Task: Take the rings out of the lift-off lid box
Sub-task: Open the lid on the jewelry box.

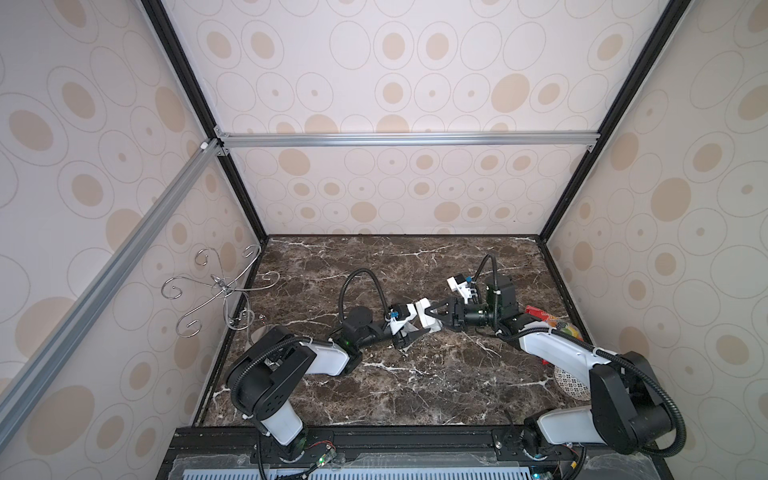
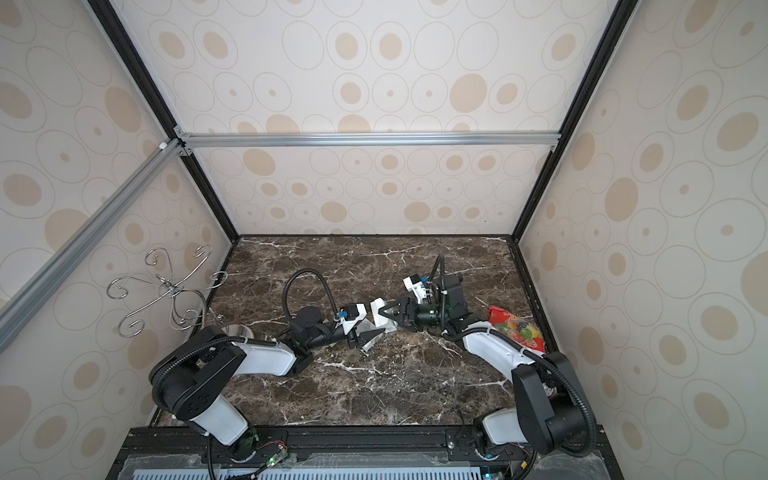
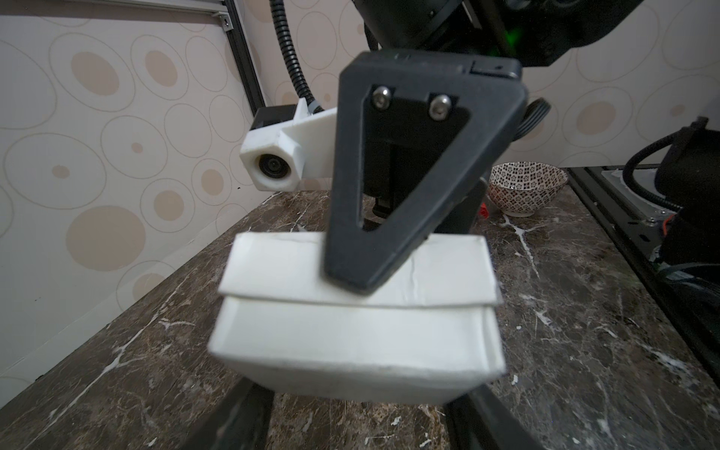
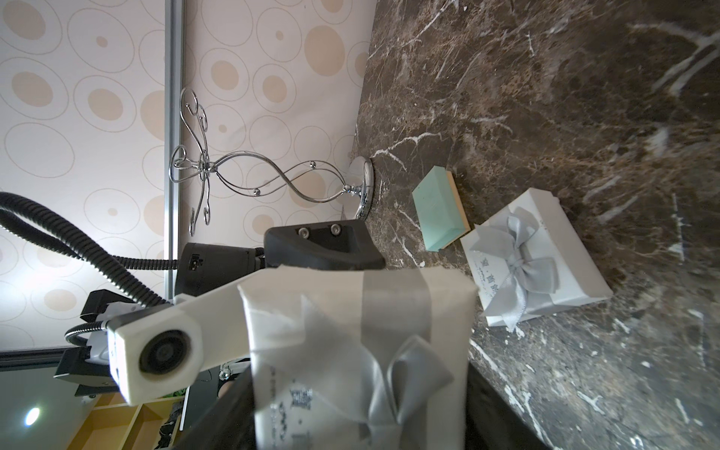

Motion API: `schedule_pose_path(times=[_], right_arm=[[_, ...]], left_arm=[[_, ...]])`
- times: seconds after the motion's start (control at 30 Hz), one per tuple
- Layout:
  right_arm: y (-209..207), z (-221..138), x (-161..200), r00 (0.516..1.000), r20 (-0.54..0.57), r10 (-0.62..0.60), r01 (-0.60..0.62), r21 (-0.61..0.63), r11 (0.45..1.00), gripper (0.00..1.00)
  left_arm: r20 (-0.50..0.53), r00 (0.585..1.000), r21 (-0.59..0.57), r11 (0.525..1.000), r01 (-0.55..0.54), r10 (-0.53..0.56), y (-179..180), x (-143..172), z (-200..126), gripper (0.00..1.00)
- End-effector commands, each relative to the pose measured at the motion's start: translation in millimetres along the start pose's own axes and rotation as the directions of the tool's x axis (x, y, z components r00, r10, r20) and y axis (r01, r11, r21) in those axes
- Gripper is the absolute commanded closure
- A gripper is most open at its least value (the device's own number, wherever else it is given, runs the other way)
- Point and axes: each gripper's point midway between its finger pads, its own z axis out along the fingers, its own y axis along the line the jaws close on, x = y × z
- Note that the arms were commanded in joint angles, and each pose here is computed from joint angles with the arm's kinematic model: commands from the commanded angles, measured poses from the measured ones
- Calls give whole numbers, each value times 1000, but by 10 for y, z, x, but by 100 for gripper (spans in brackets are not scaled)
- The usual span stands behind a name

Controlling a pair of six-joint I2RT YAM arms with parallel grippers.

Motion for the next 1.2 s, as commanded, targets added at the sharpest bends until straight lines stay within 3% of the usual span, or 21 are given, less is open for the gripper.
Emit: schedule_pose_path(times=[0.0,0.93,1.17], right_arm=[[-15,31,51,1000,-20,12,-13,-12,1000,30],[154,-262,-178,996,51,-71,70,26,997,28],[65,-629,-383,984,134,-117,98,142,985,29]], left_arm=[[62,997,11,999,-43,42,16,-221,61,36],[58,997,-3,999,-44,44,2,-196,8,36],[59,997,-10,999,-44,44,1,-199,-9,36]])
